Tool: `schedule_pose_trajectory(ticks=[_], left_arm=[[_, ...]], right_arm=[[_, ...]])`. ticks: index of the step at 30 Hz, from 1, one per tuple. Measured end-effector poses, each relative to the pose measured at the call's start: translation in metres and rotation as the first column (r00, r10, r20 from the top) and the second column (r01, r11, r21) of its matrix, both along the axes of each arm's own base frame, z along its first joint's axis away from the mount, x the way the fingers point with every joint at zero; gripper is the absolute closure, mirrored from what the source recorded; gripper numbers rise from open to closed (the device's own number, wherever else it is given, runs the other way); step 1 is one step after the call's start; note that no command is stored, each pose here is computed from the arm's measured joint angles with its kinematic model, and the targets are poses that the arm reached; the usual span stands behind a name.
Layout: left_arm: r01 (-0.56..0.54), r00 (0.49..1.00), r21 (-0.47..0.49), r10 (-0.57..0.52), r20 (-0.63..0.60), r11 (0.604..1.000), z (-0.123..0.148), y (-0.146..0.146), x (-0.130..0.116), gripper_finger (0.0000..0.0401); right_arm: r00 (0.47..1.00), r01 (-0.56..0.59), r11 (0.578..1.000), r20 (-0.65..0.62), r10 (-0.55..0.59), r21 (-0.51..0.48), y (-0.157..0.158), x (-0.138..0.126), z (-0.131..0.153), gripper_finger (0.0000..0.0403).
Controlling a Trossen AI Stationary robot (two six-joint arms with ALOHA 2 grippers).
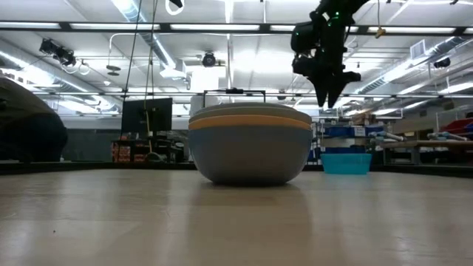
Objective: Nest bowls inside each other
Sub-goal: Stack the transparent blue bowl on top of the purple bowl
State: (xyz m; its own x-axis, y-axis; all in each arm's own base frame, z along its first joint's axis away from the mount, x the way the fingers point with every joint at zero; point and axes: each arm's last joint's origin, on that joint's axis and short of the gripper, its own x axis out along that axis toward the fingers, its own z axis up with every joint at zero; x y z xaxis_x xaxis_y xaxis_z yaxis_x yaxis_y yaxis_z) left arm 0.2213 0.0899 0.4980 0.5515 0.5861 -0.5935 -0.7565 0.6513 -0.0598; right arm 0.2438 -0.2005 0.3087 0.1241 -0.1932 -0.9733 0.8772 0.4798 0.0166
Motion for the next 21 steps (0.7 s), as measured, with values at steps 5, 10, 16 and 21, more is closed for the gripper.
schedule_pose_trajectory(ticks=[5, 10, 16, 21], left_arm=[[-0.016, 1.000, 0.011, 0.016, -0.002, 1.000, 0.000, 0.000, 0.000, 0.0137], [-0.021, 1.000, 0.012, 0.021, -0.001, 1.000, 0.000, 0.001, 0.000, 0.0137], [-0.025, 1.000, 0.012, 0.025, 0.001, 1.000, 0.000, 0.001, 0.000, 0.0137], [-0.030, 1.000, 0.015, 0.030, 0.005, 0.999, 0.001, 0.001, 0.000, 0.0137]], right_arm=[[1.000, -0.012, 1.000, -0.021, 0.012, 0.014, -0.001, -0.002, -0.015, 0.0263], [0.998, -0.044, 0.998, -0.037, 0.045, 0.049, 0.008, 0.003, -0.042, 0.0264], [0.998, -0.063, 0.994, -0.021, 0.065, 0.088, 0.016, 0.005, -0.070, 0.0264], [0.997, -0.069, 0.991, -0.024, 0.073, 0.114, 0.021, 0.001, -0.095, 0.0264]])
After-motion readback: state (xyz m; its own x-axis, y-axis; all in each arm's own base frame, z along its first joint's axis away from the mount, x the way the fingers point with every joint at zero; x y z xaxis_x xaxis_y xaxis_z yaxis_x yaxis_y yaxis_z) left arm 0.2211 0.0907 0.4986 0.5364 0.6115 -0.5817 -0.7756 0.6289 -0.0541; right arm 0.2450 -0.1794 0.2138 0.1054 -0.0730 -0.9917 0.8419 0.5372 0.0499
